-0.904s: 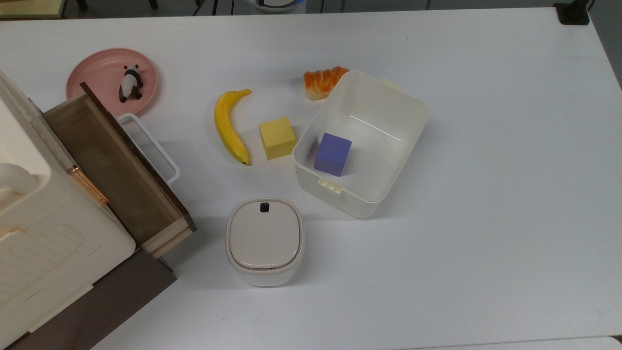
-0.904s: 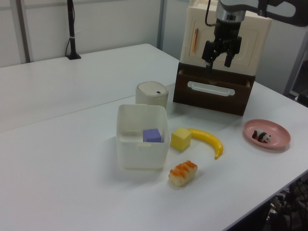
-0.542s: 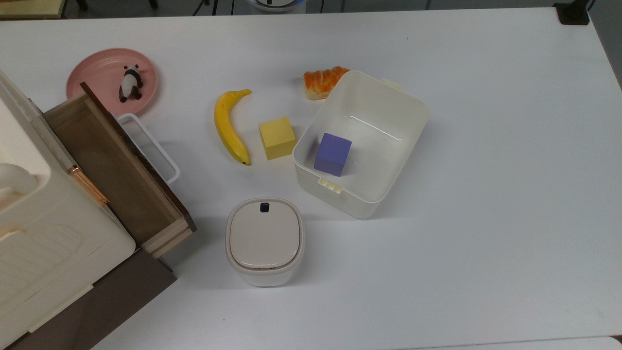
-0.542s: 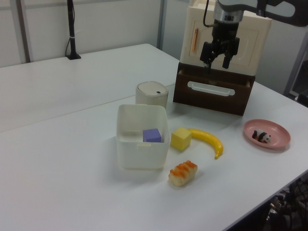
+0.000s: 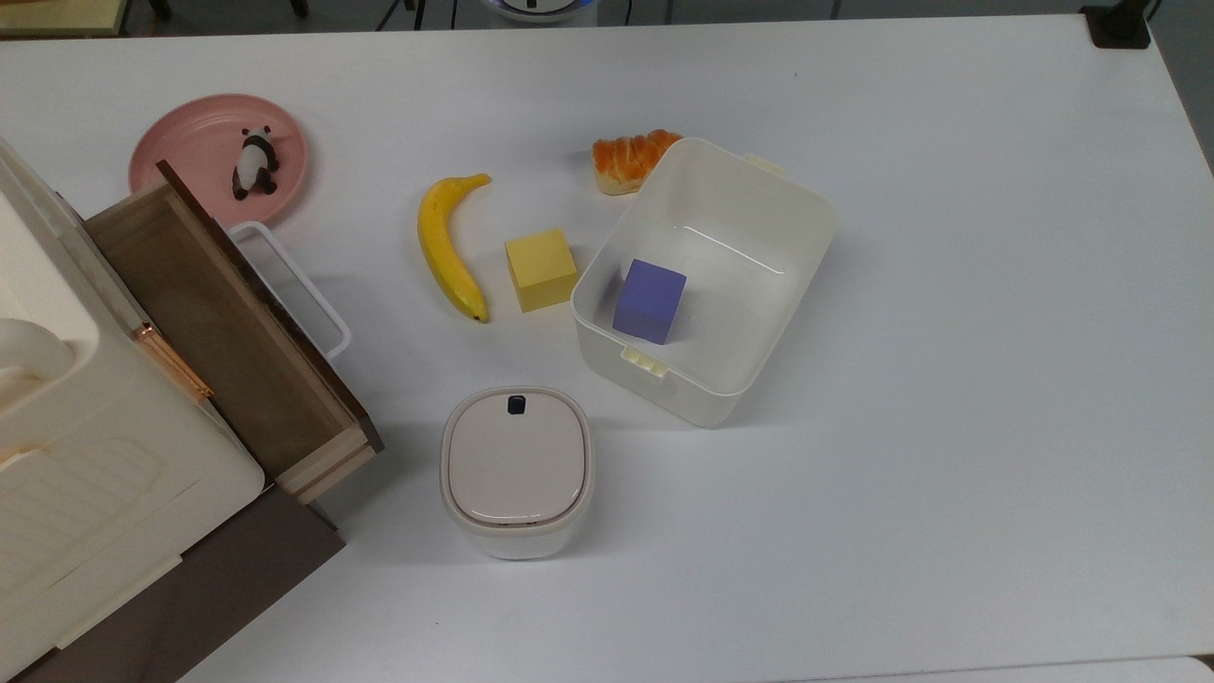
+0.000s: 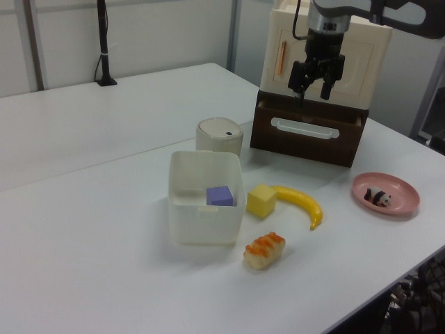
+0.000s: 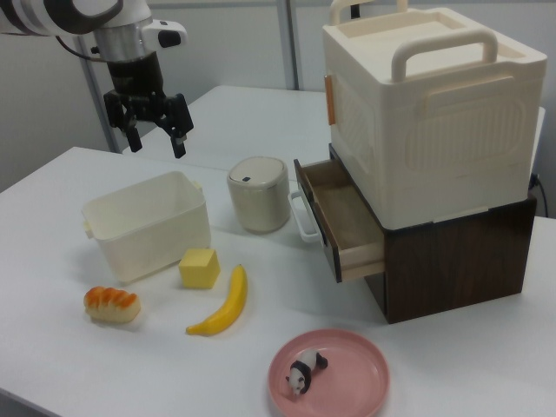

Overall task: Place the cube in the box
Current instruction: 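Move the open gripper over the white bin toward the yellow cube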

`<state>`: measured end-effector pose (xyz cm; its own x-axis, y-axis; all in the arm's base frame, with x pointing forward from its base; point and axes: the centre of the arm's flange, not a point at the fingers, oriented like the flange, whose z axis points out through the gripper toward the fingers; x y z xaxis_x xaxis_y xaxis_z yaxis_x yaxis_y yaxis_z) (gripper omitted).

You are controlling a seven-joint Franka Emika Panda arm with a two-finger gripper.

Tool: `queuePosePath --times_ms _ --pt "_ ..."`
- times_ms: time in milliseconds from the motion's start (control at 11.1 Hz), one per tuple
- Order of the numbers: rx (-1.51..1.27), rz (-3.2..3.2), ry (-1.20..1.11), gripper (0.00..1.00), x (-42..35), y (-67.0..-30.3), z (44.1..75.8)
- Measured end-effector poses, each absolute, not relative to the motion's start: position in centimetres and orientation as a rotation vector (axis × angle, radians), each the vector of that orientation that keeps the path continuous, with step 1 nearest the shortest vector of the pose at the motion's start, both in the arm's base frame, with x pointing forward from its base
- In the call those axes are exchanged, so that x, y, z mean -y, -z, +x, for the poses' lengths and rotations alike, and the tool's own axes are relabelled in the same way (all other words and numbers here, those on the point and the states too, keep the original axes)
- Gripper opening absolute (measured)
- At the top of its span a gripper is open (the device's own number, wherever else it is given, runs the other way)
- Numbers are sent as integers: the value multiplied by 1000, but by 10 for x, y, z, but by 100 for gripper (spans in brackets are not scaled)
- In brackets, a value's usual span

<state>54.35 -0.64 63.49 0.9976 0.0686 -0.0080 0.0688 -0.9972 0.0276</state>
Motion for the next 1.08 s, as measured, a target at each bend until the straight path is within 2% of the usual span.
queuePosePath --times_ms 362,723,1085 --pt "-108 3112 11 100 6 -635 543" --pt "-464 3082 29 100 5 -625 544" --pt "-806 3034 -23 100 -4 -572 552"
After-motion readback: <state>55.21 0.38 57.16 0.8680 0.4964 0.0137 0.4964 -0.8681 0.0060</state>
